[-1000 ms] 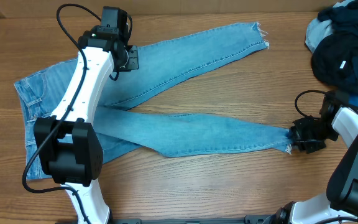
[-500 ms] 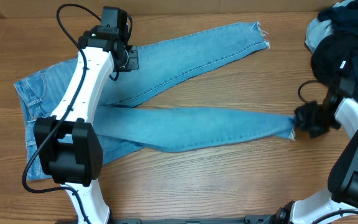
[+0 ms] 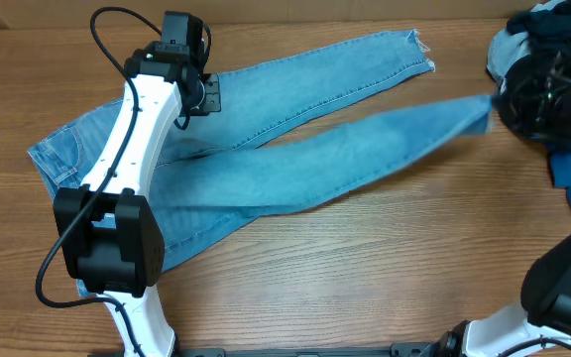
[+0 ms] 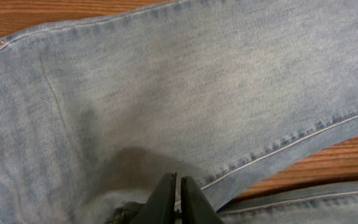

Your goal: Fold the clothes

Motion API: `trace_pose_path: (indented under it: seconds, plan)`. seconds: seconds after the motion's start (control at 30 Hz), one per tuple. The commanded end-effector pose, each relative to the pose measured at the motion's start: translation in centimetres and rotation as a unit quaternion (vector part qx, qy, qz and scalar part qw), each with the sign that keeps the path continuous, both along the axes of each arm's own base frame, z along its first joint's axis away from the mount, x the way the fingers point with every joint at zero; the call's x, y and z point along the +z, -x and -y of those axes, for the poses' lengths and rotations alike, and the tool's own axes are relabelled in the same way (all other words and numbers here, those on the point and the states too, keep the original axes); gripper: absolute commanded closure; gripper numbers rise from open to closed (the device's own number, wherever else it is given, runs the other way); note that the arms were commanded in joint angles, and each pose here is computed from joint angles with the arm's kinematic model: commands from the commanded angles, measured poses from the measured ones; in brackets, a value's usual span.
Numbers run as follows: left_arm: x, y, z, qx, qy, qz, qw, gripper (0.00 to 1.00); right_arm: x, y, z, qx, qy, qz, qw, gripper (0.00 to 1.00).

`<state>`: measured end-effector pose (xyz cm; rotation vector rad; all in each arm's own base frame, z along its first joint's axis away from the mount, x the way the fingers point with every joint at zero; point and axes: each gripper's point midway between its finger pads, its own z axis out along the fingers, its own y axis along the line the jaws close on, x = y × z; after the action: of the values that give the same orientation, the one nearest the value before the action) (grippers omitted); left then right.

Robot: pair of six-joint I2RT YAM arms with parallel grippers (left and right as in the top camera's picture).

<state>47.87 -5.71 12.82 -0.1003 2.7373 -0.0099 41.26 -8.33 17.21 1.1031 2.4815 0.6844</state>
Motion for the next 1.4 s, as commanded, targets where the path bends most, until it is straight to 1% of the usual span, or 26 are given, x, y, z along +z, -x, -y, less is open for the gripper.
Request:
trace_pose_path:
  seconds: [0.0,0.07,0.13,0.17,0.2,0.23,0.3,0.33,0.37,0.43,0.53,0.63,0.8,0.9,0.97,1.0,1.07,1.1,1.13,1.17,1.2,1.27,1.3,1.33,1.37]
  plan:
    - [1.6,-0.2,0.4,-0.014,0.003,0.019,1.000,0.90,-2.7,5.4,2.1,-0.078,0.062,-0.144,0.984,0.96]
    - [1.7,-0.3,0.4,-0.014,0.004,0.021,1.000,0.90,-3.9,7.4,2.9,-0.108,0.085,-0.195,0.971,0.96]
    - [1.7,-0.4,0.4,-0.014,0.004,0.023,1.000,0.90,-4.6,8.5,3.6,-0.116,0.105,-0.220,0.963,0.58]
    - [1.7,-0.4,0.4,-0.014,0.004,0.023,1.000,0.90,-4.8,8.8,3.6,-0.116,0.106,-0.227,0.961,0.55]
    - [1.7,-0.4,0.4,-0.014,0.004,0.023,1.000,0.90,-4.9,8.9,3.5,-0.115,0.105,-0.230,0.961,0.55]
    - [1.7,-0.4,0.4,-0.014,0.004,0.022,1.000,0.90,-4.9,9.2,3.4,-0.116,0.104,-0.235,0.959,0.48]
    - [1.7,-0.3,0.4,-0.014,0.004,0.022,1.000,0.90,-4.9,9.4,3.3,-0.116,0.103,-0.239,0.959,0.14]
    - [1.7,-0.3,0.4,-0.014,0.003,0.020,1.000,0.90,-4.9,9.5,3.3,-0.115,0.102,-0.241,0.958,0.10]
    - [1.6,-0.2,0.4,-0.014,0.003,0.018,1.000,0.90,-4.9,9.6,3.2,-0.114,0.100,-0.243,0.958,0.09]
    - [1.4,0.3,0.3,-0.014,0.002,0.009,1.000,0.90,-4.9,9.4,2.6,-0.110,0.084,-0.239,0.961,0.11]
    - [1.0,1.5,0.2,-0.015,0.001,-0.018,1.000,0.92,-4.8,9.1,2.0,-0.104,0.066,-0.233,0.965,0.14]
    - [0.8,3.0,0.4,-0.019,0.008,-0.050,0.999,0.95,-4.8,8.8,2.0,-0.098,0.067,-0.225,0.967,0.15]
    - [1.2,5.6,1.7,-0.037,0.045,-0.099,0.993,0.96,-4.5,7.0,2.3,-0.090,0.070,-0.187,0.976,0.15]
    - [2.1,7.0,1.2,-0.007,0.046,-0.114,0.992,0.96,-4.3,5.9,2.5,-0.087,0.070,-0.161,0.981,0.15]
    - [3.3,7.7,0.4,0.023,0.036,-0.105,0.994,0.96,-4.2,5.2,2.6,-0.079,0.073,-0.145,0.983,0.18]
    - [3.9,8.0,-0.2,0.041,0.028,-0.097,0.994,0.96,-4.1,5.0,2.7,-0.080,0.075,-0.140,0.984,0.23]
    - [4.9,8.8,-1.2,0.074,0.012,-0.080,0.994,0.96,-4.0,4.3,2.9,-0.082,0.079,-0.127,0.985,0.37]
    - [5.0,9.2,-1.8,0.094,0.006,-0.076,0.993,0.96,-3.9,4.0,3.0,-0.082,0.081,-0.120,0.986,0.55]
    - [4.8,9.7,-2.5,0.122,0.000,-0.076,0.990,0.96,-3.7,3.6,3.2,-0.083,0.083,-0.111,0.987,0.81]
    - [4.5,9.9,-2.9,0.139,0.001,-0.079,0.987,0.96,-3.6,3.3,3.2,-0.083,0.084,-0.103,0.988,0.93]
    - [3.6,10.4,-3.3,0.169,0.008,-0.088,0.982,0.96,-3.2,2.1,2.7,-0.057,0.079,-0.072,0.993,0.96]
    - [2.0,11.1,-3.6,0.207,0.024,-0.105,0.972,0.96,-2.1,-0.2,1.1,-0.002,0.069,-0.011,0.998,0.96]
    - [1.1,11.2,-3.8,0.221,0.027,-0.108,0.969,0.96,-1.5,-1.4,0.4,0.025,0.077,0.020,0.997,0.96]
    - [-0.1,11.3,-3.8,0.235,0.031,-0.108,0.966,0.96,-0.7,-3.3,-0.9,0.066,0.105,0.066,0.990,0.96]
    - [-0.4,11.2,-3.7,0.239,0.035,-0.106,0.965,0.96,-0.2,-4.6,-2.2,0.093,0.120,0.094,0.984,0.96]
